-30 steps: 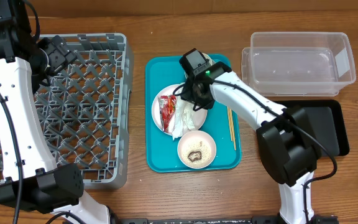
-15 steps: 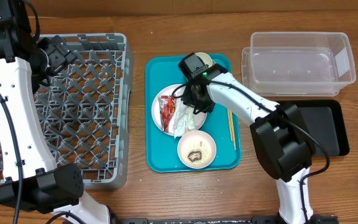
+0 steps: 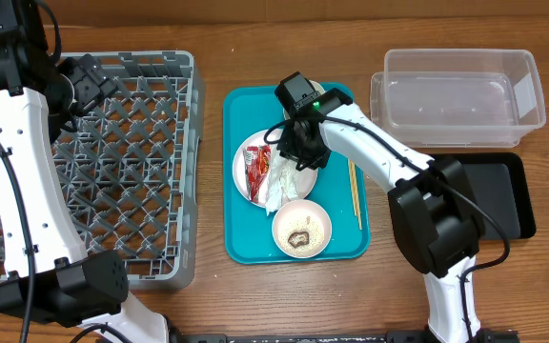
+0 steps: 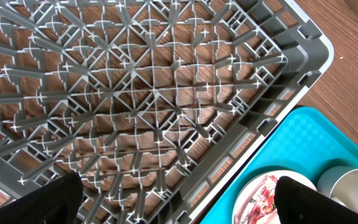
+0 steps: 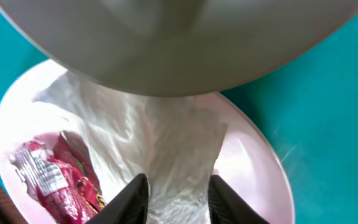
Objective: Sort waste into correct bins and load items into the dishwasher
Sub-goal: 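Carry the tissue to the clear bin and release it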
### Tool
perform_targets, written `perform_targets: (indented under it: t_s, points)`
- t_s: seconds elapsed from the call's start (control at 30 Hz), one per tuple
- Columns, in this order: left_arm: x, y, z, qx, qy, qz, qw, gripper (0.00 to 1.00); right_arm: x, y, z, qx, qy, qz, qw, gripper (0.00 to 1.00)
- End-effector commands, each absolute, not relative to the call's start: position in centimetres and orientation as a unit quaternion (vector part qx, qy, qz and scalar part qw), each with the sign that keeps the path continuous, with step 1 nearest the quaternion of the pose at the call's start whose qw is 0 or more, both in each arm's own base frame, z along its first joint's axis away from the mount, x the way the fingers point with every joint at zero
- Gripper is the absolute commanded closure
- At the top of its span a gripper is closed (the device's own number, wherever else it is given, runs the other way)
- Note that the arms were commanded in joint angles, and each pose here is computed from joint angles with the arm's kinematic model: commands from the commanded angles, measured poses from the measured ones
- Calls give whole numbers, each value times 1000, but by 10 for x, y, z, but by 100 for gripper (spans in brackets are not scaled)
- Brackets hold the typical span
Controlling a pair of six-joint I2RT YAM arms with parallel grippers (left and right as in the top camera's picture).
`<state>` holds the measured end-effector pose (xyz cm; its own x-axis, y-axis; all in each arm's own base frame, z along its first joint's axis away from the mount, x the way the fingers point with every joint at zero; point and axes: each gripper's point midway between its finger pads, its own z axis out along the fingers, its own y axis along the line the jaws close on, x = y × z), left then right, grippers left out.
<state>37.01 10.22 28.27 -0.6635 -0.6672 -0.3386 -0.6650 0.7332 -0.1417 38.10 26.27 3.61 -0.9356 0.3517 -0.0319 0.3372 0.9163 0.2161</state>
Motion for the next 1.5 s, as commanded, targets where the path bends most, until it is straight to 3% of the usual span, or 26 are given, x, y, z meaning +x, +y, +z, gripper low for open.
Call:
perform_targets:
  t_s: [0.0,0.23,0.27,0.3,0.43,0.8,0.9,1.0,1.17,1.2,1.27,1.33,1.37,1.4,1.47]
  points:
    - [370,103,283,-373,909,0,187,0,384,266,44,171,978,112,40,74]
    - [370,103,283,-373,909,0,187,0,380,254,31,173,980,81,45,76]
    - [370,103,283,-373,909,0,187,0,379,253,30,173,981,80,44,81]
    - [370,103,283,-373,909,0,187,0,379,253,30,173,981,80,43,95]
    - [370,103,283,-373,909,0,187,0,380,254,39,174,980,83,44,96]
    - [370,103,283,-373,909,0,186,0,410,239,156,121,981,104,113,96]
    - [370,103,283,-373,909,0,186,0,430,203,180,145,975,87,143,96]
    - [370,103,283,-373,909,0,187,0,472,127,219,230,949,110,187,96]
    - [370,103,283,-373,909,0,187,0,508,23,230,330,907,120,233,96]
    - [370,103,283,-373,909,0,187,0,512,6,228,344,900,123,238,95]
    - [370,103,283,-373,909,0,187,0,520,-12,225,352,893,138,245,73]
    - [370,103,283,-373,909,0,187,0,528,-19,223,337,893,153,256,60]
    - [370,103,283,-373,909,0,187,0,532,-22,220,338,891,156,260,40]
    - [370,103,283,-373,909,0,187,0,533,-22,220,337,891,157,261,28]
    - [370,103,283,-373,909,0,187,0,533,-21,220,328,894,156,263,17]
